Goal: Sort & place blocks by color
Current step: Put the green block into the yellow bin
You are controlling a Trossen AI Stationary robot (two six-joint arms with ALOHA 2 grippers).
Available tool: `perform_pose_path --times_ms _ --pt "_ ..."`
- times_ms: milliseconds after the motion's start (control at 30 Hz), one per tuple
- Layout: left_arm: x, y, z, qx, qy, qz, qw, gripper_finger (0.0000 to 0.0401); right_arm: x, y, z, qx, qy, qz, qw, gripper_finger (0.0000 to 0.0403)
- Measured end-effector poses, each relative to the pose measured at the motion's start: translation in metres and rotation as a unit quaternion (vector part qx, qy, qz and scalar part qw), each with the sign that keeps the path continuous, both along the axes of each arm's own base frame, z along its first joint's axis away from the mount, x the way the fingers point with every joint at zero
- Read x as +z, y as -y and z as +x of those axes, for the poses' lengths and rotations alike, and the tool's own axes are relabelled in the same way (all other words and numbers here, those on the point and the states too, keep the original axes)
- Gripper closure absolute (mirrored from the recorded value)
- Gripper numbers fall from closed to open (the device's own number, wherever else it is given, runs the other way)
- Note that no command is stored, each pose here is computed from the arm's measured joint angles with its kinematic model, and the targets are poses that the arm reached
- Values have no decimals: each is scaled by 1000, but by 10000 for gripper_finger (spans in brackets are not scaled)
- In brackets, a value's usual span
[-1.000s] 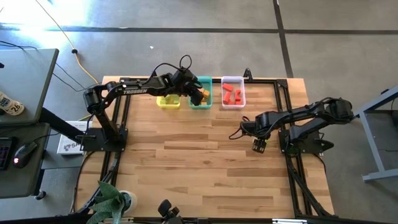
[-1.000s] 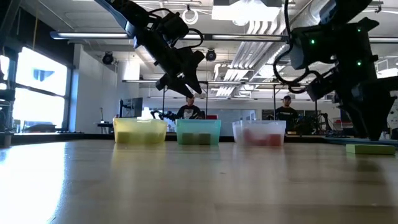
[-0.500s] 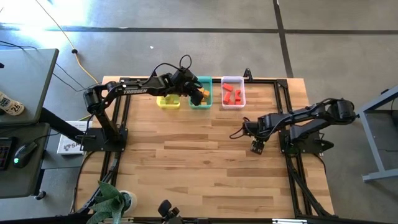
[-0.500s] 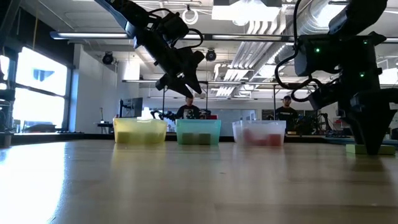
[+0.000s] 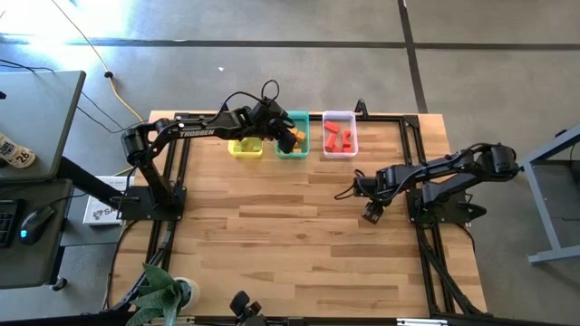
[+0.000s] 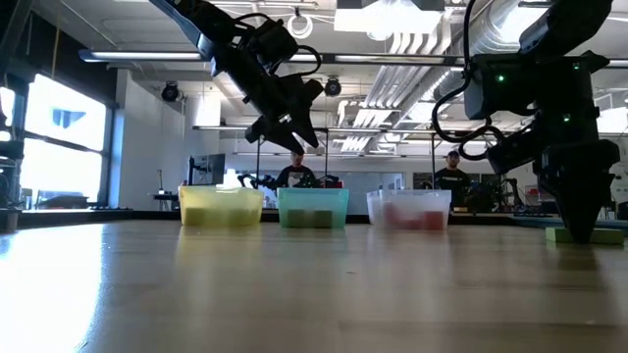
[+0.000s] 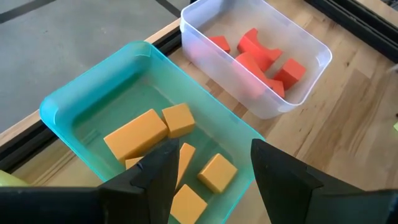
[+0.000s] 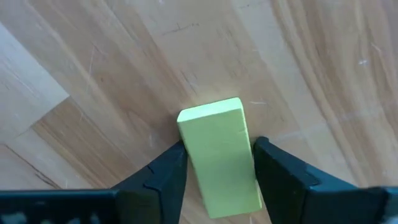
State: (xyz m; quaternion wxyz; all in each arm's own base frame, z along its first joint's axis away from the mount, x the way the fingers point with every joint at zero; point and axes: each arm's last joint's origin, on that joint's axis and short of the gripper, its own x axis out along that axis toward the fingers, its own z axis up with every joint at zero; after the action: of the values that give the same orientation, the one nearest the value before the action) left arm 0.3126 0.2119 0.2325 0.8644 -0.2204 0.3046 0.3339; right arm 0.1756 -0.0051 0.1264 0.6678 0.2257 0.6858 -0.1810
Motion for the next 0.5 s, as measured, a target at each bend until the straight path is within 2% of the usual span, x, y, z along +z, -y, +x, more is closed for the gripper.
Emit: perform_pose_path --times_ms 267,500 --pt "0 0 0 -2 -2 2 1000 213 0 0 1 -63 2 -2 998 297" --pt "0 0 0 -3 -2 3 1000 213 2 0 3 -118 2 1 993 300"
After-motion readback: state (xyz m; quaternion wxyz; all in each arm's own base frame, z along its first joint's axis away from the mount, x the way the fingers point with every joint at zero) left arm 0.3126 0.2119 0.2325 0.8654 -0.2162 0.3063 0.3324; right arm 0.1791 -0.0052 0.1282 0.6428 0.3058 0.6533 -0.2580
